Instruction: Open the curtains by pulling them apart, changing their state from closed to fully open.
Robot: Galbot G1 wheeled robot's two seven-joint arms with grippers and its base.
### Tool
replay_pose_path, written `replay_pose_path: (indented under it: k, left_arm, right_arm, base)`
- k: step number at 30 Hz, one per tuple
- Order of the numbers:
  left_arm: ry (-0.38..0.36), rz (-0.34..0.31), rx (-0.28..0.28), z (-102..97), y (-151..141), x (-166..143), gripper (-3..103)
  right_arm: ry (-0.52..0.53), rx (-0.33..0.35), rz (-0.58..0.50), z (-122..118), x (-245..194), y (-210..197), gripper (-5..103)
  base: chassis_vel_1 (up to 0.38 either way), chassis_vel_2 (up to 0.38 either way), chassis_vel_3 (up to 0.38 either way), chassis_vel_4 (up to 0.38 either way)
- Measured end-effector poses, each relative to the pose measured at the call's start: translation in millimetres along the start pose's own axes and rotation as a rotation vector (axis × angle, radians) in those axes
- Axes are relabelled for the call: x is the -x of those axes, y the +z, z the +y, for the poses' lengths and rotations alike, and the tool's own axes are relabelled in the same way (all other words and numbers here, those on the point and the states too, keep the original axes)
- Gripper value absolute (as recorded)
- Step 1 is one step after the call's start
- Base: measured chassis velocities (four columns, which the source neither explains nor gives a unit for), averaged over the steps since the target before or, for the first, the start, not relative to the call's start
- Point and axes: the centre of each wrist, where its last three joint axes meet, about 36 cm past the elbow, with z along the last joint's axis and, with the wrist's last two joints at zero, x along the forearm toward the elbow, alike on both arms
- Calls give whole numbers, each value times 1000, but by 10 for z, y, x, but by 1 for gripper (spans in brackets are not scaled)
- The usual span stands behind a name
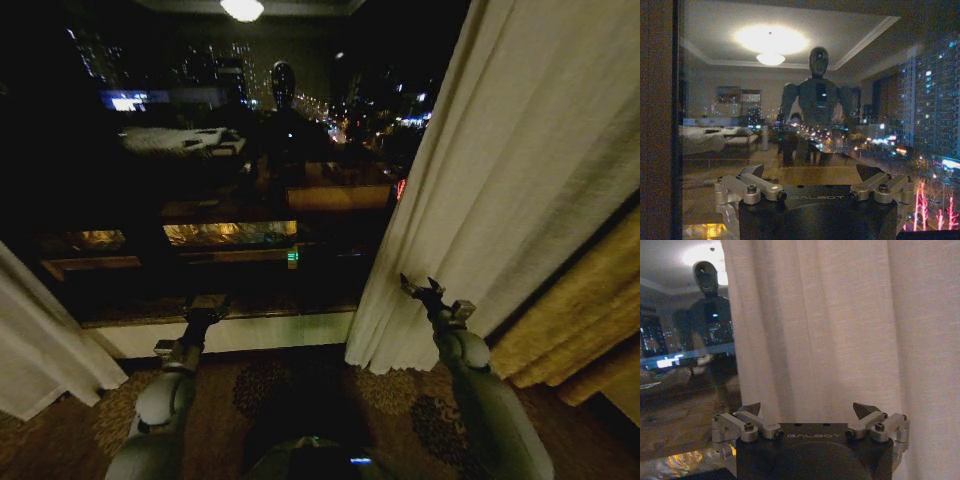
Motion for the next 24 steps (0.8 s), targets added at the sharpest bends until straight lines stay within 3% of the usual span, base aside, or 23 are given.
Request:
replay_pose_path:
  k: [24]
  left_arm:
    - [1,11,4,13,11,33,100]
  right_arm:
    - [-6,-8,-9,62,650,-106,100]
  base:
    - [0,0,0,0]
